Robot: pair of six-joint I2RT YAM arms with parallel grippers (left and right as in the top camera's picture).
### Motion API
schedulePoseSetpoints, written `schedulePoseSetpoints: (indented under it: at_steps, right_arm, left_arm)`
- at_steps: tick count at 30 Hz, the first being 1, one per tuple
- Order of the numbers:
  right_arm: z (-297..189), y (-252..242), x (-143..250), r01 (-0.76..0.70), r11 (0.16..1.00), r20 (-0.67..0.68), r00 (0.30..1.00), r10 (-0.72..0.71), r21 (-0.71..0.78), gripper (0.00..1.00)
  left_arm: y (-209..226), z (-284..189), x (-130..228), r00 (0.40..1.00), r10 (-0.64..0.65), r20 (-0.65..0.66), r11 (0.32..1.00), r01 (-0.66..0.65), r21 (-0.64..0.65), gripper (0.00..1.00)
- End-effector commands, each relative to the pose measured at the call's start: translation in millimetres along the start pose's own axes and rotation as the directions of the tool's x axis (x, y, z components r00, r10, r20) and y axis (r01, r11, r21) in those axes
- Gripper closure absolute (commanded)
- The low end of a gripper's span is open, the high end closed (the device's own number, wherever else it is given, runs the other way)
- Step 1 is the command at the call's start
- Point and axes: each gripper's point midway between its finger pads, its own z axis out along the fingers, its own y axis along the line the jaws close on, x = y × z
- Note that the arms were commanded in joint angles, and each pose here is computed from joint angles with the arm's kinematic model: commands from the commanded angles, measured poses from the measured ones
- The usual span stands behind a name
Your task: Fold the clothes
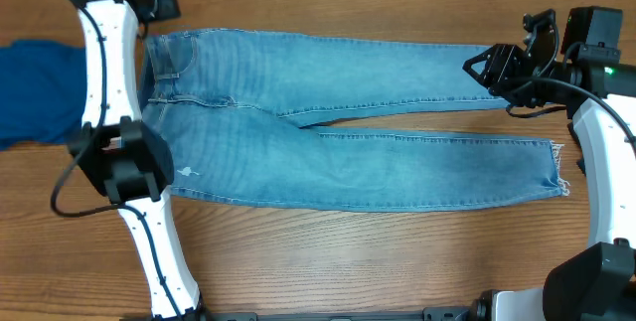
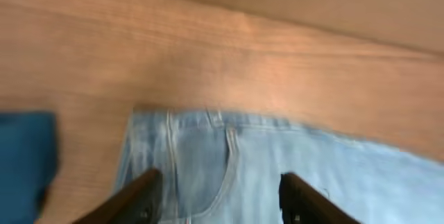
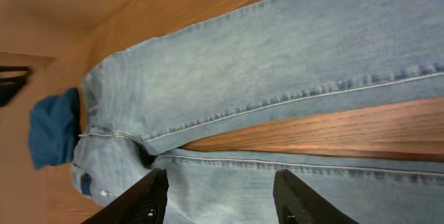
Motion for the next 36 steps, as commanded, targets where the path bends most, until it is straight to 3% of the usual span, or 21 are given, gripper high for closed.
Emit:
schedulePoseSetpoints:
  at_steps: [1, 5, 9, 14, 19, 25, 31, 34, 36]
  right_arm:
    - [-15.2, 0.4, -4.5, 0.043, 0.998, 0.037, 0.998, -0.044, 0.044, 0.44]
    - [-16.1, -11.7, 5.1, 0.013, 0.994, 0.004, 1.000, -0.013, 0.106, 0.44]
    - [-17.0, -18.3, 12.3, -0.004, 0.990, -0.020, 1.000, 0.007, 0.141, 0.44]
    - [-17.8, -20.7, 23.6, -0.026, 0.988, -0.060, 0.998, 0.035, 0.152, 0.40]
    - [-18.6, -22.1, 31.1, 0.004, 0.988, -0.094, 0.996, 0.011, 0.156, 0.40]
    - [-18.4, -21.6, 29.4, 0.007, 0.988, -0.088, 0.996, 0.006, 0.154, 0.40]
    - [-18.5, -21.8, 30.3, 0.005, 0.988, -0.091, 0.996, 0.009, 0.155, 0.40]
    - [-18.8, -22.2, 32.8, 0.001, 0.988, -0.100, 0.995, 0.015, 0.157, 0.40]
    - [-19.0, -22.3, 34.7, -0.003, 0.987, -0.107, 0.994, 0.020, 0.158, 0.40]
  left_arm:
    - [-14.9, -62.6, 8.5, 0.998, 0.038, -0.054, 0.999, -0.037, 0.022, 0.45]
    - [-14.4, -90.8, 49.6, 0.976, 0.029, -0.215, 1.000, -0.028, 0.008, 0.46]
    - [-19.8, -101.5, 58.2, 0.969, 0.030, -0.245, 0.999, -0.021, 0.037, 0.62]
    - [-27.5, -145.4, 44.8, 0.988, 0.034, -0.153, 0.999, -0.028, 0.038, 0.66]
    - [-15.4, -238.1, 38.8, 0.998, 0.069, 0.007, 0.991, -0.067, -0.113, 0.64]
    - [-13.9, -317.6, 87.2, 0.997, 0.055, 0.045, 0.989, -0.048, -0.137, 0.53]
    - [17.2, -292.2, 178.8, 0.977, -0.026, -0.214, 0.974, -0.023, -0.226, 0.43]
    - [32.0, -252.2, 214.8, 0.936, -0.071, -0.346, 0.968, -0.019, -0.250, 0.42]
    - [45.6, -202.8, 228.1, 0.929, -0.100, -0.358, 0.964, 0.001, -0.267, 0.39]
